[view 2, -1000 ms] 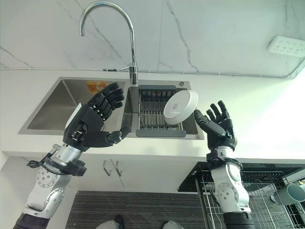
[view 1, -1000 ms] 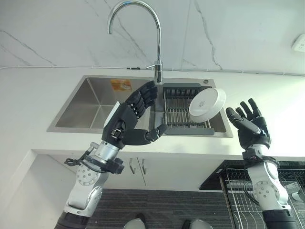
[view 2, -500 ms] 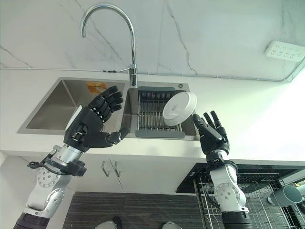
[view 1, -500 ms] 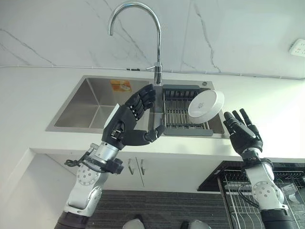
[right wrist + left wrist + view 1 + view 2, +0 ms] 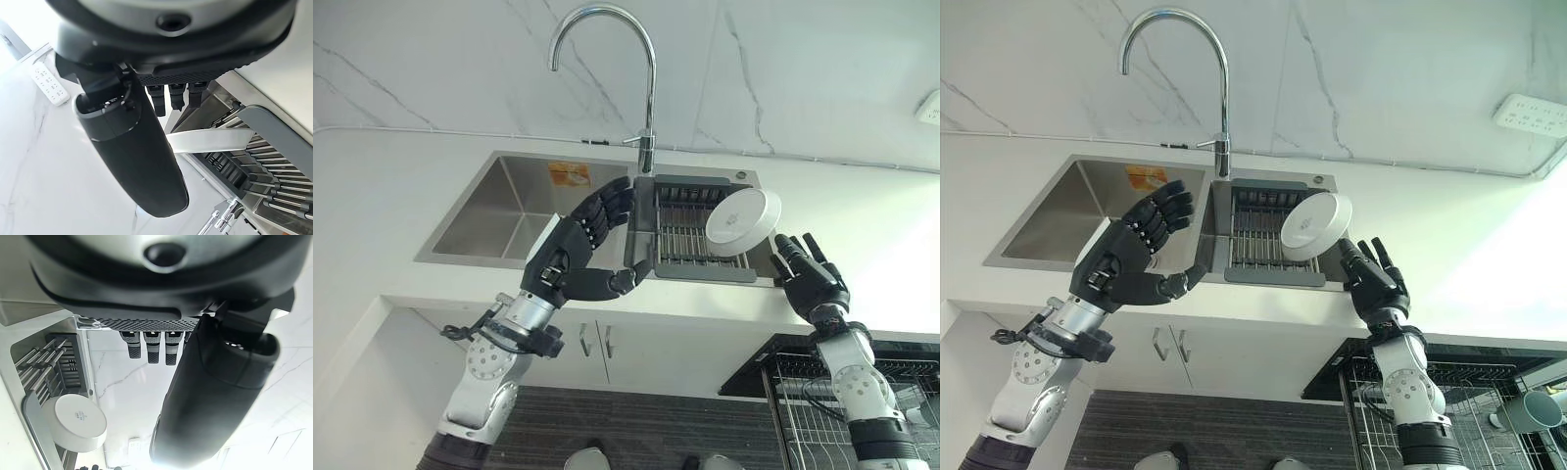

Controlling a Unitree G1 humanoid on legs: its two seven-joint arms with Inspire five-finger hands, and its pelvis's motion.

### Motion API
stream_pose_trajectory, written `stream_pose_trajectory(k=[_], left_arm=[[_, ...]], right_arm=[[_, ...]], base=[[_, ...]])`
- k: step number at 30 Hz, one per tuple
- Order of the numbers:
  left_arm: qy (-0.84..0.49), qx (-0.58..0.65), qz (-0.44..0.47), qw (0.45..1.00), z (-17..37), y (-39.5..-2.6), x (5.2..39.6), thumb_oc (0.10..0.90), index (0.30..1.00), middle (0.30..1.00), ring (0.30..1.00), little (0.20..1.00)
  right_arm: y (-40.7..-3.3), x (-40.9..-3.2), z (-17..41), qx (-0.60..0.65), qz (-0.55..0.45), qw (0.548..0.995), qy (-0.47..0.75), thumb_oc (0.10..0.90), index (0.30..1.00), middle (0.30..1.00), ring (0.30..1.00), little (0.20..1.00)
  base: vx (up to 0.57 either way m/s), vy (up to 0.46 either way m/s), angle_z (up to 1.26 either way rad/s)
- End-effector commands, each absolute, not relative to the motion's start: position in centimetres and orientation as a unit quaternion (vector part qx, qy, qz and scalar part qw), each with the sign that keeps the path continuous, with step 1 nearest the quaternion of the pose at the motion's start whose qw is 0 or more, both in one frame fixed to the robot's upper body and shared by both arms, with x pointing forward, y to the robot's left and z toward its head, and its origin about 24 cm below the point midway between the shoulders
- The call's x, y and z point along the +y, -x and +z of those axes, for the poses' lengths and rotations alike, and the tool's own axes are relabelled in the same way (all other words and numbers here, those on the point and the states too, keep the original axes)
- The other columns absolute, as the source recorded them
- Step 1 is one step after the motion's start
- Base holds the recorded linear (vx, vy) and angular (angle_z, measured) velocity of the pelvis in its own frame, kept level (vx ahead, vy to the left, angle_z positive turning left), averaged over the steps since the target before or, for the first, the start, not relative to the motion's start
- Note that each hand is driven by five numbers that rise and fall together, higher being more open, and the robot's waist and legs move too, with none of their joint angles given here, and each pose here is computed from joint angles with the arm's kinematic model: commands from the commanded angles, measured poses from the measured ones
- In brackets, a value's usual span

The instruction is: Place the dishes in the dishwasher.

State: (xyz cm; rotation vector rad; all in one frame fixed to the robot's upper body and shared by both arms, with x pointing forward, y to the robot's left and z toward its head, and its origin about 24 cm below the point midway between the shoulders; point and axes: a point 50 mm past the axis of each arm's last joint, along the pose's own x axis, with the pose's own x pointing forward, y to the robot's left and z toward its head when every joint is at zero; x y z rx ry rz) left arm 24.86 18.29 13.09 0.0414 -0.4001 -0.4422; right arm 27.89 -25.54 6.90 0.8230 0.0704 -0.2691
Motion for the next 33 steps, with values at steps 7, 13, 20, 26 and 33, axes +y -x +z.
stream_pose_trajectory(k=[7,13,20,26,33], left_arm=[[-0.013,-0.306,-0.235,0.923,17.8,-25.1,17.2,0.800,0.900,0.900,0.900,0.900],[-0.014,-0.303,-0.237,0.923,17.7,-25.2,17.2,0.800,0.900,0.900,0.900,0.900],[-0.015,-0.298,-0.240,0.924,17.7,-25.5,17.1,0.800,0.900,0.900,0.900,0.900],[-0.017,-0.292,-0.245,0.924,17.5,-25.5,17.0,0.800,0.900,0.900,0.900,0.900],[-0.020,-0.288,-0.248,0.925,17.5,-25.7,17.0,0.800,0.900,0.900,0.900,0.900]], right_arm=[[-30.5,-28.4,14.7,-0.081,-0.124,0.909,-0.391,0.800,0.900,0.900,0.900,0.900],[-30.9,-28.5,14.7,-0.073,-0.125,0.912,-0.383,0.800,0.900,0.900,0.900,0.900],[-31.7,-28.4,15.0,-0.052,-0.115,0.920,-0.372,0.800,0.900,0.900,0.900,0.900],[-32.2,-28.7,15.0,-0.040,-0.107,0.920,-0.375,0.800,0.900,0.900,0.900,0.900],[-33.2,-29.2,15.3,-0.019,-0.095,0.924,-0.370,0.800,0.900,0.900,0.900,0.900]], base=[[0.00,0.000,0.00],[0.00,0.000,0.00],[0.00,0.000,0.00],[0.00,0.000,0.00],[0.00,0.000,0.00]])
